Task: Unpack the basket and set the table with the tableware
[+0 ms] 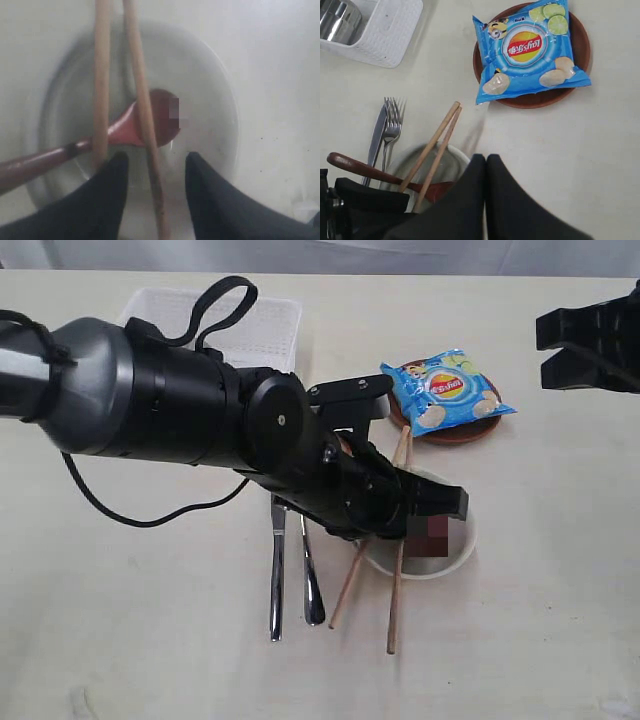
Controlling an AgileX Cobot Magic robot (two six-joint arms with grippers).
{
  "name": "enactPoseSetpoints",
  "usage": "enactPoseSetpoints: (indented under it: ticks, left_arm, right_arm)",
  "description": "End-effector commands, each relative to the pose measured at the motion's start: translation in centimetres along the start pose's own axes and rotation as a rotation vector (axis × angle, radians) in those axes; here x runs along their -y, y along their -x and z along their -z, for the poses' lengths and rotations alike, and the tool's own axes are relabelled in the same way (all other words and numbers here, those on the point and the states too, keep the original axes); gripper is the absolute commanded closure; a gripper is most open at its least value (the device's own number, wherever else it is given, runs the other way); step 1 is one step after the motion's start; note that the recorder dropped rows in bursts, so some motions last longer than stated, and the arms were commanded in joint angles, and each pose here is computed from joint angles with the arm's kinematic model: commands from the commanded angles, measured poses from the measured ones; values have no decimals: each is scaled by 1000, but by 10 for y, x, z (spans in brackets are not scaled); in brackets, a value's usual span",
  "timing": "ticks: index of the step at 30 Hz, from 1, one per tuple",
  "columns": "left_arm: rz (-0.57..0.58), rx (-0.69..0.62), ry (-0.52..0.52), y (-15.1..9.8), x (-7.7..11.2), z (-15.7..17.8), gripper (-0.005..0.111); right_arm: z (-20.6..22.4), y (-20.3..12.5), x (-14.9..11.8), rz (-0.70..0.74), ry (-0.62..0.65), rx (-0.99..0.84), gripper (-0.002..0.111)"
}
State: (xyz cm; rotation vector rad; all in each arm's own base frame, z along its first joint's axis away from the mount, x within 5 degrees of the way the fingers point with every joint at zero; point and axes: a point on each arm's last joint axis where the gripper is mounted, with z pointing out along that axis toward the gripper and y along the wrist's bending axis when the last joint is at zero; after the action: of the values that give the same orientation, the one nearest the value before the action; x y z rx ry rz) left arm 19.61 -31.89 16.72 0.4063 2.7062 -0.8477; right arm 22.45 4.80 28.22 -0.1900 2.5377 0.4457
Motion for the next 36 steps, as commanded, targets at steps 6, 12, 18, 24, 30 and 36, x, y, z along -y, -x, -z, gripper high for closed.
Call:
enactPoseSetpoints:
  ticks: [6,12,18,24,30,36]
  left_arm:
    - [-22,47,-38,6,10,16,66]
    - [-272,129,-63,13,25,64,83]
    - [-516,-41,101,1,8,63,107]
    - [-602,-210,218,-13,-10,64,107]
    - [-591,-219,225,-25,-22,57,107]
    - [-548,-173,186,-24,-19,54,107]
  right_arm:
    - [2,0,0,-3,2,12,109]
    - [1,-2,-4,12,27,-14,109]
    - [-18,-19,-31,148,104,-122,109]
    - [-34,-26,-41,142,227,-236,109]
    - [-52,-38,-49,201,202,-309,109]
    - [-60,-40,-42,186,117,-354,109]
